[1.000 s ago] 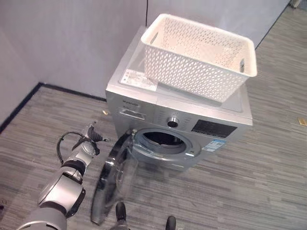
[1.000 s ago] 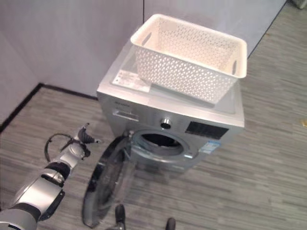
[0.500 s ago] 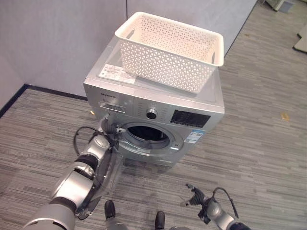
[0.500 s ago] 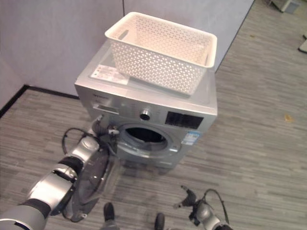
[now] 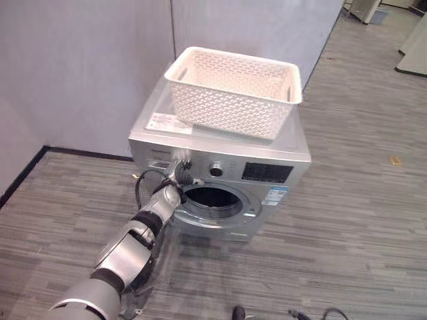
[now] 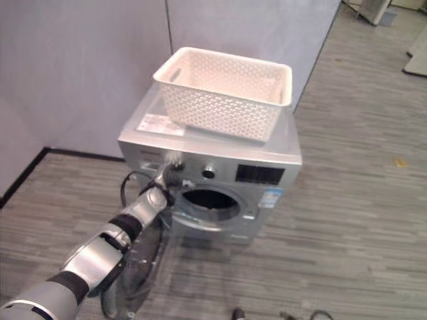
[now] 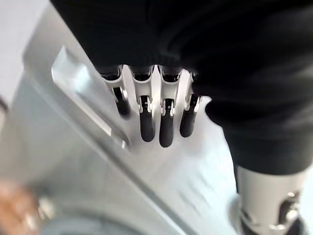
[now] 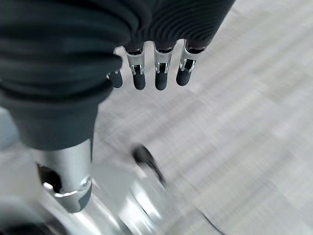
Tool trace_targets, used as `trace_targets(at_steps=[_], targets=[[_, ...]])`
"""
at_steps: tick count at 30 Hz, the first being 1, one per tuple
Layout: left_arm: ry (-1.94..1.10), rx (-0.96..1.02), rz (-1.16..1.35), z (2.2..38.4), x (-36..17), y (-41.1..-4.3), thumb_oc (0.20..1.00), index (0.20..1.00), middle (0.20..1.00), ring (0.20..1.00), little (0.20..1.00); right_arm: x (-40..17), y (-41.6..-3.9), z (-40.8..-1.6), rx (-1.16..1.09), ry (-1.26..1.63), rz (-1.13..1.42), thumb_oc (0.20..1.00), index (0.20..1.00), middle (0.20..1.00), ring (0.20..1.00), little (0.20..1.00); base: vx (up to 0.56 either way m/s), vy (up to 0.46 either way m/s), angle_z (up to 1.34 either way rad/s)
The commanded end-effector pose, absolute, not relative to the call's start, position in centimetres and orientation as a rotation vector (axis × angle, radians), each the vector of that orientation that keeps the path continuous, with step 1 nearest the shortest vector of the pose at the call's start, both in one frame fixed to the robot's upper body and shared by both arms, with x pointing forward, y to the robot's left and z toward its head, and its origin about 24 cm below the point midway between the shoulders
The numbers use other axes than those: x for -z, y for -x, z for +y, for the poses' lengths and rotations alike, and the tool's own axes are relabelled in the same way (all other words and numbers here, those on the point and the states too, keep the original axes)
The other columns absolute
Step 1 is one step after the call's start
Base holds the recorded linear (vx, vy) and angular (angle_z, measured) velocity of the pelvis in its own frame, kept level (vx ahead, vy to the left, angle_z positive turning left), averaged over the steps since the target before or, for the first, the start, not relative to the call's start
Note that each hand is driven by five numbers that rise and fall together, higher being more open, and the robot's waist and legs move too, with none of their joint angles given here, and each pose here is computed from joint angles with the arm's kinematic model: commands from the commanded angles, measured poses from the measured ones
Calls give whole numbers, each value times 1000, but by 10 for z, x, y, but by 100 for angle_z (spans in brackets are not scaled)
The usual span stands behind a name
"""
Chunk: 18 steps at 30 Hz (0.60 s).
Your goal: Grab the laundry basket,head to the washer,open it,put in the laundry and shut it.
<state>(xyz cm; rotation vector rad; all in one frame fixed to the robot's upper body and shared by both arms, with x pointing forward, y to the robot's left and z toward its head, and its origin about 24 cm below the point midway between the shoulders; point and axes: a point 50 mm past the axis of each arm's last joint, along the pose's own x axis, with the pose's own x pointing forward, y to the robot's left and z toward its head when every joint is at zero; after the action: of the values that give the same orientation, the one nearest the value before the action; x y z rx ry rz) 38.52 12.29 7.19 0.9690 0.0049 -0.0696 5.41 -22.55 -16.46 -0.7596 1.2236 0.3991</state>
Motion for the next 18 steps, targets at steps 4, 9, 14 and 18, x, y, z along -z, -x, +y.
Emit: trace_targets(at_steps=[4,9,14,18], targets=[[-899,-152,-150,152,-140,-407,1000,1000,1000,1000,1000,166,-69,-234,-253,725,1281,1000,1000,1000,1000,1000,-38,169,52],[-924,-160,-92,157,-135,-408,1000,1000,1000,1000,1000,167,-68,-234,-202,686,1322,1000,1000,1000,1000,1000,-32,120,49],[-1069,-210,352,232,-72,-385,1000,1000,1000,1000,1000,164,-75,-242,-191,704,1305,1000,1000,1000,1000,1000,-17,92,3],[-1144,-197,614,278,-36,-352,1000,1000,1000,1000,1000,163,-79,-240,-252,715,1276,1000,1000,1000,1000,1000,-14,-17,-27]])
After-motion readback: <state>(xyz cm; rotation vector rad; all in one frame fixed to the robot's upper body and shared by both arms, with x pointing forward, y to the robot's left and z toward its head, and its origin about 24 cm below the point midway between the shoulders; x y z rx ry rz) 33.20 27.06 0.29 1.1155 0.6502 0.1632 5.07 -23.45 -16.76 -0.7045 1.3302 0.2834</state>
